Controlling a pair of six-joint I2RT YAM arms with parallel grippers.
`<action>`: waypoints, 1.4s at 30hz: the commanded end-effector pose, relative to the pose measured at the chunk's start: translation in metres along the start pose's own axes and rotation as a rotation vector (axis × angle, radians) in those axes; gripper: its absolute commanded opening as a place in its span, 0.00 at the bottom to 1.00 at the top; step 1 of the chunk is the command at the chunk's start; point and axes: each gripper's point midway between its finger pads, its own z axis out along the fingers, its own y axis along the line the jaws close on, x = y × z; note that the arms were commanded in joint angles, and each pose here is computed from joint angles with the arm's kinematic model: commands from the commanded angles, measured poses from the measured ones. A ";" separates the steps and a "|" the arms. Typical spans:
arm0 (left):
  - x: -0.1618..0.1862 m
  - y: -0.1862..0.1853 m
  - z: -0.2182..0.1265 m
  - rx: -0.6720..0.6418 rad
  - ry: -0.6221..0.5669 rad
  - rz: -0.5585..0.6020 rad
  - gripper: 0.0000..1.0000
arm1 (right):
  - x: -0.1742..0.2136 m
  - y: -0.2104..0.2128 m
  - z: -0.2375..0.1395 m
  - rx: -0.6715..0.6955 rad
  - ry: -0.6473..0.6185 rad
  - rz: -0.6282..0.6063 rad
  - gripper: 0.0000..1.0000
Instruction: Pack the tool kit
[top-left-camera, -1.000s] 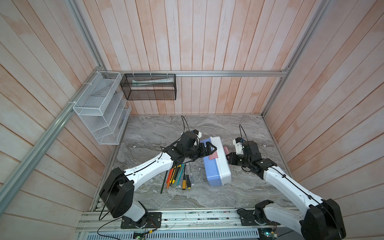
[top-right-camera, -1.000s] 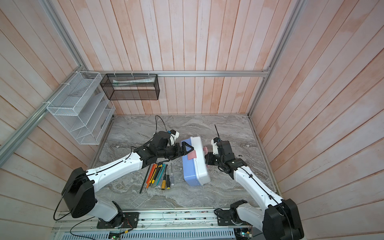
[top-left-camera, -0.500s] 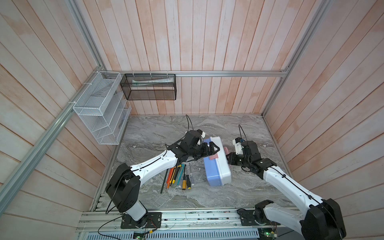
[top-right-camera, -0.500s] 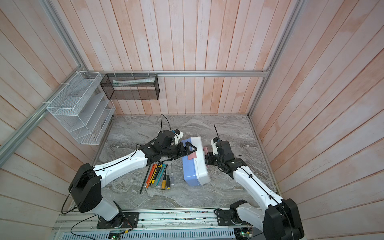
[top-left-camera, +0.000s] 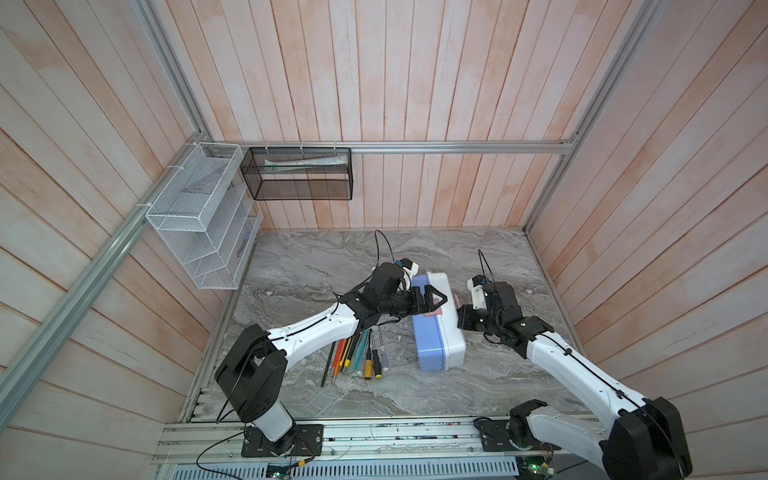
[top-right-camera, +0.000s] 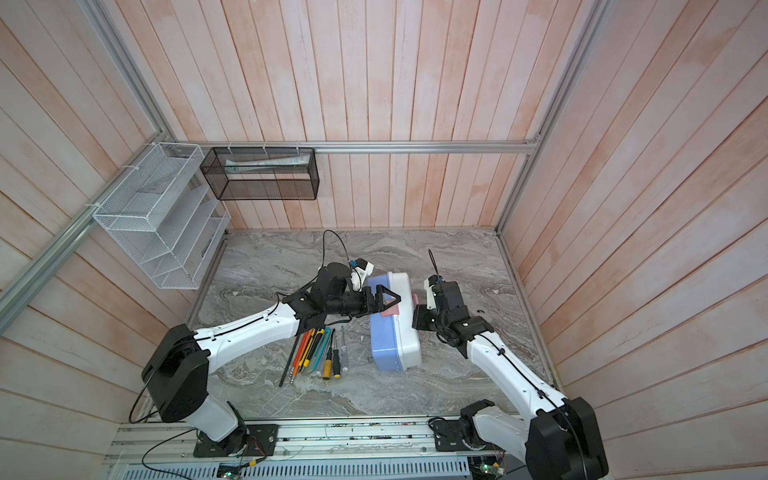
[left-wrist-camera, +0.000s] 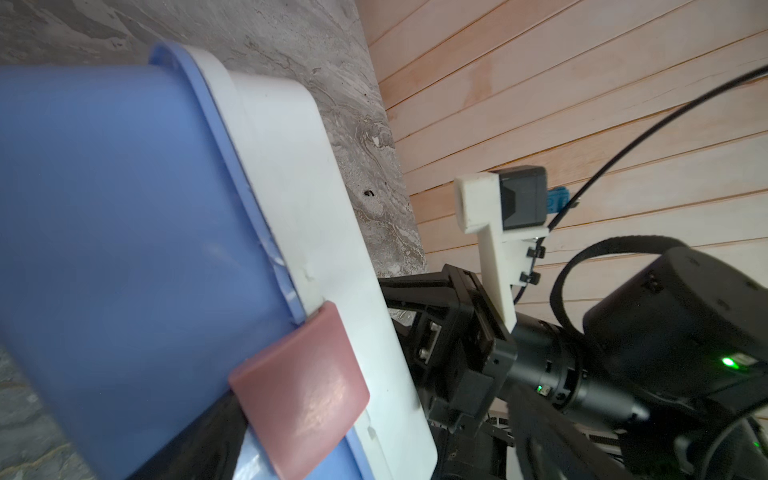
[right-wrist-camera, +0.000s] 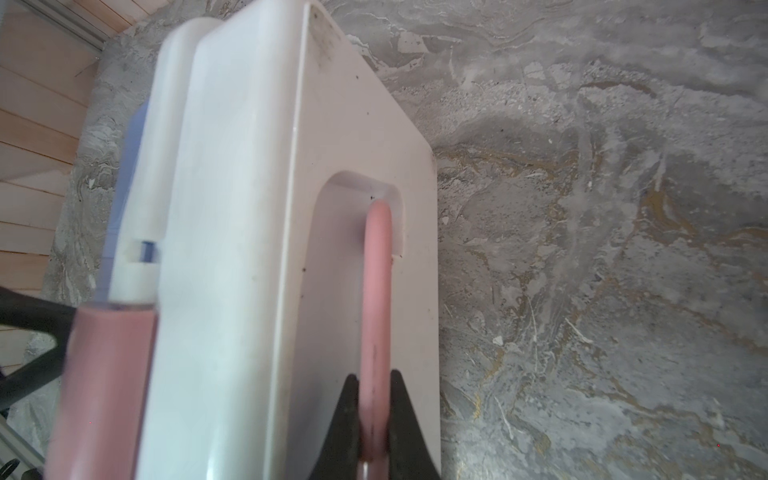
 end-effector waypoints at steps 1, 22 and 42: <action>0.030 -0.018 0.010 0.141 0.077 0.005 0.99 | -0.011 0.022 -0.001 -0.081 -0.022 -0.031 0.00; -0.025 0.007 -0.066 -0.010 -0.160 0.142 1.00 | -0.049 0.049 -0.044 -0.127 -0.127 -0.046 0.00; 0.008 0.112 -0.086 -0.337 -0.162 0.098 0.95 | -0.034 0.071 -0.014 -0.161 -0.074 -0.008 0.00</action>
